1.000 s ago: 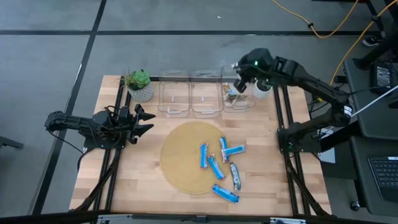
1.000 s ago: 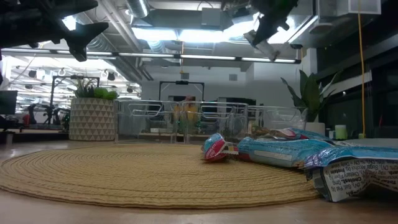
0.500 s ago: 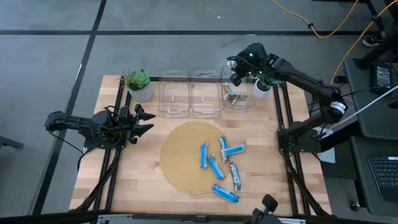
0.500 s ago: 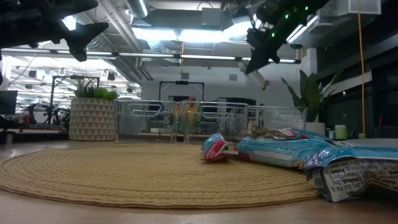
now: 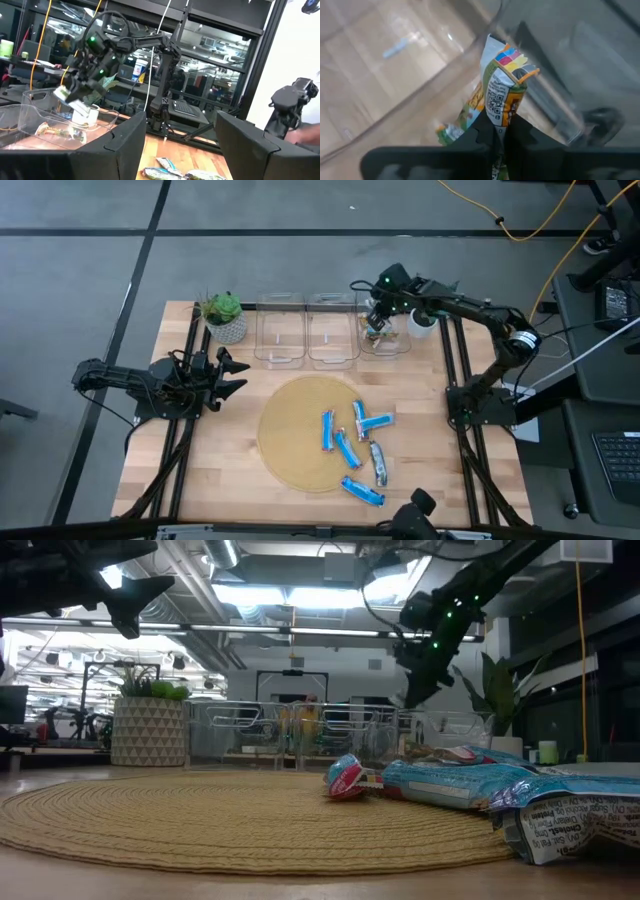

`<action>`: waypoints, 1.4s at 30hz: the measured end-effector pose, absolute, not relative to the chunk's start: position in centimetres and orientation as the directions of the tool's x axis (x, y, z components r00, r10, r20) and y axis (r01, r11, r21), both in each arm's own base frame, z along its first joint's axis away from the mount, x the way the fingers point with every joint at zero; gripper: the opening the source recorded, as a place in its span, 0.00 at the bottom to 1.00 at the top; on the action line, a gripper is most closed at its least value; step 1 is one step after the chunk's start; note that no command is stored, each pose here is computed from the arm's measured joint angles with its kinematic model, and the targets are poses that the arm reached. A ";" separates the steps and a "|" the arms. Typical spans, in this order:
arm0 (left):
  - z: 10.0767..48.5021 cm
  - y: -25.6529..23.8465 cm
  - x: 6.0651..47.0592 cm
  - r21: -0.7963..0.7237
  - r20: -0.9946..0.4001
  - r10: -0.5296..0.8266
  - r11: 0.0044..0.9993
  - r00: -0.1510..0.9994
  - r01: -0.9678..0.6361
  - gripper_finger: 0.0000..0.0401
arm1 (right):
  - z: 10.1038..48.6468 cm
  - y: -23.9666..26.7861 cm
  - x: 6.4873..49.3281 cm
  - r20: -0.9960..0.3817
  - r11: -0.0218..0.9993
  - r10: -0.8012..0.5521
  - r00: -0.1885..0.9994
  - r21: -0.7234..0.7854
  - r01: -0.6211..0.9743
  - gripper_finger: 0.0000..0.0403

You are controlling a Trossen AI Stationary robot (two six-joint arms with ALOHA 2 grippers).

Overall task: Pick and place Granola Bars by type
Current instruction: Put the yellow granola bar into the right transparent bin, then put the red granola bar into the middle transparent bin

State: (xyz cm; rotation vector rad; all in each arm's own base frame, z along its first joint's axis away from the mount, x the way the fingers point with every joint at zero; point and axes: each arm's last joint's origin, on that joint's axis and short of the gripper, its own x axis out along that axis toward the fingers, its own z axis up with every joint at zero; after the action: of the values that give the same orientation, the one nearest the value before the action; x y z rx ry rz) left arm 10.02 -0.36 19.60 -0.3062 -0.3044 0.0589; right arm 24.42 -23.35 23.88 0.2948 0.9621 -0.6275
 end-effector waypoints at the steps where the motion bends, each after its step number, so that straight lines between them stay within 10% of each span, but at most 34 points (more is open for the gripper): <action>1: 19.6 -0.4 10.0 -0.306 0.286 0.103 0.952 0.953 -0.011 0.56 | 23.5 -23.4 24.5 -0.844 0.780 -0.353 0.403 -0.028 0.625 0.08; 42: 19.6 -0.4 10.0 -0.305 0.286 0.103 0.952 0.953 -0.011 0.56 | 20.7 -15.3 27.7 -0.977 0.797 -0.016 0.213 0.116 0.592 0.16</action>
State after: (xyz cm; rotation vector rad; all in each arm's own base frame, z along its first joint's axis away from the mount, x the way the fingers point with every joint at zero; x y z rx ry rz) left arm 10.02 -0.36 19.60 -0.3062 -0.3043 0.0588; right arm 27.74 -15.34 20.69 0.5333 1.2997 -0.4508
